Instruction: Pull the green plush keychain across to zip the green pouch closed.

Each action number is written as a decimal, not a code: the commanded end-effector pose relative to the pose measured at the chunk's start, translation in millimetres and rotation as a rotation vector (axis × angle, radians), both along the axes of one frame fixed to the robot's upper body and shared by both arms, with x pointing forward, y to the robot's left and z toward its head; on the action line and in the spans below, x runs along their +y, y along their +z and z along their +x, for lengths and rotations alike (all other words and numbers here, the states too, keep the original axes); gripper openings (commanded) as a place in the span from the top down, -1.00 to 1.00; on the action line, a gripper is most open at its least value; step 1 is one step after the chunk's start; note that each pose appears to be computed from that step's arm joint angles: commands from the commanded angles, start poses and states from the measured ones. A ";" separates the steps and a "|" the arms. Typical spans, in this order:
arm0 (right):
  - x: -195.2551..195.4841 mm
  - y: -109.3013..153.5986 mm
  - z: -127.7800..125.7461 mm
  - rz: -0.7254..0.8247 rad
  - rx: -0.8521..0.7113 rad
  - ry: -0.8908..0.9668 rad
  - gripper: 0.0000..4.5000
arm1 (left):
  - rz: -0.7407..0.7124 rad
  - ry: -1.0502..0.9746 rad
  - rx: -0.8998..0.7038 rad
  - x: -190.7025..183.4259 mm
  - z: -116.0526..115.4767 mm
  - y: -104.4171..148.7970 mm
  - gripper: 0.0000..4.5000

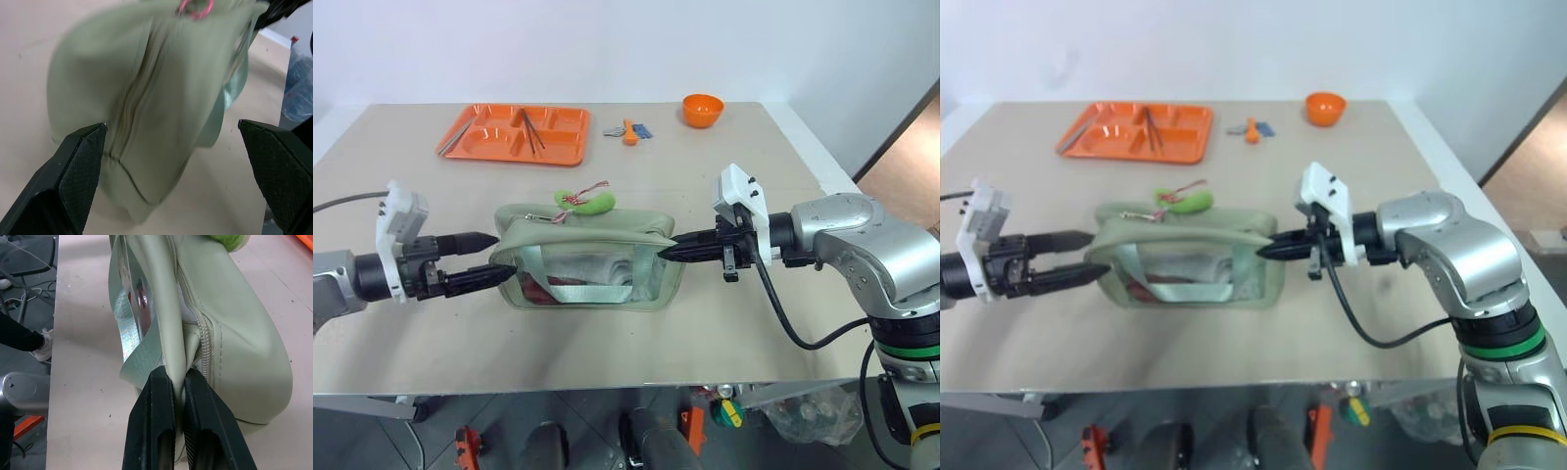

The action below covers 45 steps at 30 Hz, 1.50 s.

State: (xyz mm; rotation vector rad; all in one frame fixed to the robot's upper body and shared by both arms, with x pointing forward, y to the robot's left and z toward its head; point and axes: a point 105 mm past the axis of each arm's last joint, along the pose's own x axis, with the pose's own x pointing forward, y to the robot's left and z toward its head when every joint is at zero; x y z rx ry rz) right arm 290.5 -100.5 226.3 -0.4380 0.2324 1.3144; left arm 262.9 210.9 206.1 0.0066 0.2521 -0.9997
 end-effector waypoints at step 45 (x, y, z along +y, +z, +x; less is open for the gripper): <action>-41.4 89.7 30.5 0.002 -0.375 -0.048 -0.53 | -0.002 -0.046 -0.075 -13.3 12.3 12.6 1.00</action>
